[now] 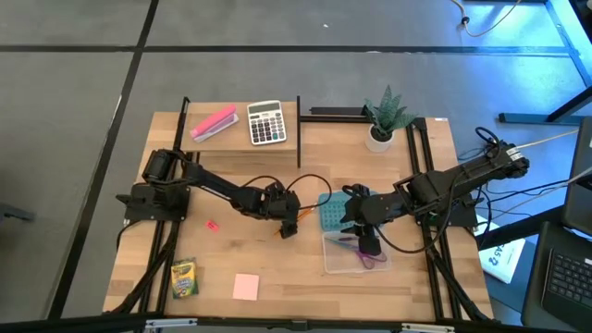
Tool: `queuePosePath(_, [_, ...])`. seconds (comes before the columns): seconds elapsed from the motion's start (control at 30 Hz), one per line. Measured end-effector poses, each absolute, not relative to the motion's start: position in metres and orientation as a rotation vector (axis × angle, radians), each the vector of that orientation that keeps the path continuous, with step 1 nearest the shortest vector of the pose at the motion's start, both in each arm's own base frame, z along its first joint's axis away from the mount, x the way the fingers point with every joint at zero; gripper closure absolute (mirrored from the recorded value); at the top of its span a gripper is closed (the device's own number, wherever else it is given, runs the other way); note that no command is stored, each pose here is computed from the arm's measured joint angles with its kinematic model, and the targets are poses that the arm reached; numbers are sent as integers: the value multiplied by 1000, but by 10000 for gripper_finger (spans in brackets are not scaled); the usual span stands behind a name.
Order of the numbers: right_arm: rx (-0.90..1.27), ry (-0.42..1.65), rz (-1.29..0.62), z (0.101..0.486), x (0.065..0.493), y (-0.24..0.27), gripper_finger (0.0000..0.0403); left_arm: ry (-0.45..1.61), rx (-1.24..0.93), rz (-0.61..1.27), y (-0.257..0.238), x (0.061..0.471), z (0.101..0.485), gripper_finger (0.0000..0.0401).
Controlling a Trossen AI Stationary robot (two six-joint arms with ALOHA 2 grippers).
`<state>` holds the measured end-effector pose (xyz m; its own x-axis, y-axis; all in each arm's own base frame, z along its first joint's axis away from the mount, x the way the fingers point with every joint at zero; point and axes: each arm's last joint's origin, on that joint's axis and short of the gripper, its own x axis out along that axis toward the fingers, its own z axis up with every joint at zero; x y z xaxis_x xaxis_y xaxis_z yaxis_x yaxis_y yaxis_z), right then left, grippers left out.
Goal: Pack school essentials
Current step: Put the top orange pencil into the blue supply box
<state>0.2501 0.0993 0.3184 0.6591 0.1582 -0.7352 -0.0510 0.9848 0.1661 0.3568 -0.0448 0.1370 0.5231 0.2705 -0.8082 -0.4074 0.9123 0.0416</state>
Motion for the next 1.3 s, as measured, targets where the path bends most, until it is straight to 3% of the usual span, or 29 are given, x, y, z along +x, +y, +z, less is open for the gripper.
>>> queuePosePath(1.3, [137, 837, 120, 319, 251, 100, 274, 1024, -153, 397, -41, 353, 130, 7])
